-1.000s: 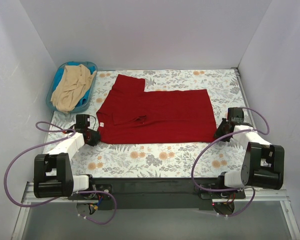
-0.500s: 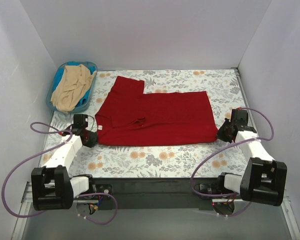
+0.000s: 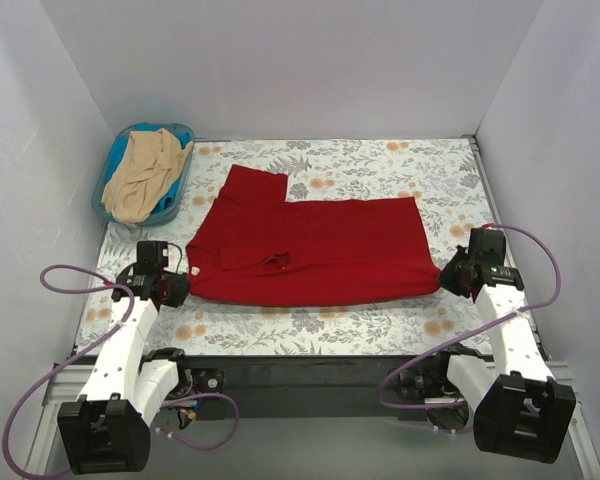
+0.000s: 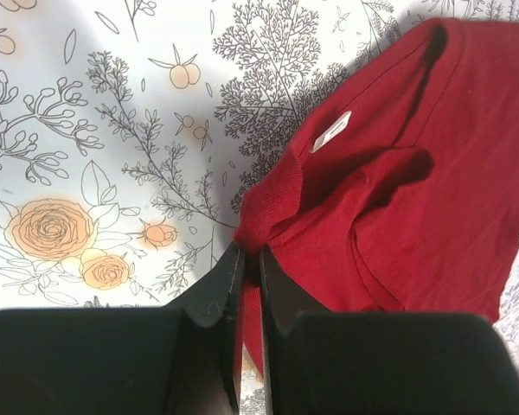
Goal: Fold and stack the t-shirts
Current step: Fold the tshirt
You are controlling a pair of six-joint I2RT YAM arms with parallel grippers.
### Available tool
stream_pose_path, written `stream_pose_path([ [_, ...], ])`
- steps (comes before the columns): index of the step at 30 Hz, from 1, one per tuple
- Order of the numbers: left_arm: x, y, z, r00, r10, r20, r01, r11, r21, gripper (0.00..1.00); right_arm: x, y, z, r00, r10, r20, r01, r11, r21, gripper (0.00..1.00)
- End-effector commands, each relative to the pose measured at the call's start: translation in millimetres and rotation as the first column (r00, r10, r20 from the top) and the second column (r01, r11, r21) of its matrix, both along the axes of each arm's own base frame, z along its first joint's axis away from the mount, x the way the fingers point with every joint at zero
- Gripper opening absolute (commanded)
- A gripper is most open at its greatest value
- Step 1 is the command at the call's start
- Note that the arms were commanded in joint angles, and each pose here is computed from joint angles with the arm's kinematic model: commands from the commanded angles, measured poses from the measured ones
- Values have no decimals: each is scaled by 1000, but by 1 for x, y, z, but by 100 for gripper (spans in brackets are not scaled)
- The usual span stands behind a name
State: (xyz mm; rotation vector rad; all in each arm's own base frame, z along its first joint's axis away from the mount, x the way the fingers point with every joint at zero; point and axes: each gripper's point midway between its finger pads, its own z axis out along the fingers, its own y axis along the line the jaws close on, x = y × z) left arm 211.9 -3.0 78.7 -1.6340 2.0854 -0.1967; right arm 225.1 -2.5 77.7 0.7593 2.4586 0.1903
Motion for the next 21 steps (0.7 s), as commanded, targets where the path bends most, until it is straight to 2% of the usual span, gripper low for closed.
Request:
stream_pose_path([
  [1, -15, 7, -3, 998, 56, -22, -56, 998, 11, 0, -17, -8, -1, 998, -54, -27, 53, 998, -27, 5],
  [3, -20, 3, -9, 998, 54, -35, -54, 999, -5, 0, -20, -4, 3, 998, -56, -20, 55, 998, -4, 13],
  [4, -20, 2, -10, 998, 54, -34, -54, 998, -16, 0, -21, -3, 3, 998, -60, -21, 60, 998, 0, 26],
  [5, -21, -1, -10, 998, 49, -34, -50, 998, -31, 3, -23, -2, 4, 998, -59, -26, 60, 998, 4, 35],
  [6, -21, -3, -10, 998, 45, -32, -46, 998, -40, 17, -23, -3, 6, 998, -61, -23, 61, 998, 1, 44],
  [7, -21, -4, -8, 999, 44, -26, -45, 998, -44, 25, -24, -4, 6, 998, -56, -27, 55, 998, -9, 67],
  [8, -20, -2, -7, 999, 47, -21, -48, 998, -39, 35, -24, -6, 8, 998, -51, -23, 51, 999, -20, 83],
  [9, -19, -2, -2, 999, 39, -14, -40, 999, -32, 50, -23, -7, 9, 998, -52, -27, 51, 998, -28, 97],
  [11, -13, 1, 6, 1000, 25, 7, -25, 1000, -9, 53, -16, -6, 15, 999, -29, -13, 29, 999, -26, 98],
  [13, 0, 6, 21, 999, -1, 41, 0, 1000, 30, 54, -7, 7, 21, 1000, 24, 16, -25, 999, 33, 98],
  [14, 18, 6, 33, 994, -37, 107, 32, 998, 47, 52, 7, 10, 25, 997, 54, 62, -57, 997, 47, 98],
  [16, 46, 5, 52, 981, -126, 150, 114, 990, 87, 50, 24, 21, 33, 988, 102, 115, -112, 990, 85, 98],
  [17, 70, 3, 70, 960, -166, 224, 145, 984, 107, 50, 40, 23, 33, 982, 128, 138, -139, 987, 78, 98],
  [19, 109, -5, 86, 929, -265, 257, 239, 962, 128, 49, 67, 29, 50, 968, 172, 181, -182, 982, 41, 98],
  [20, 129, -8, 96, 909, -295, 293, 262, 954, 148, 47, 80, 31, 42, 969, 191, 155, -198, 980, 33, 98],
  [21, 143, -10, 99, 900, -322, 294, 284, 945, 165, 47, 101, 33, 61, 956, 220, 196, -223, 975, -3, 98],
])
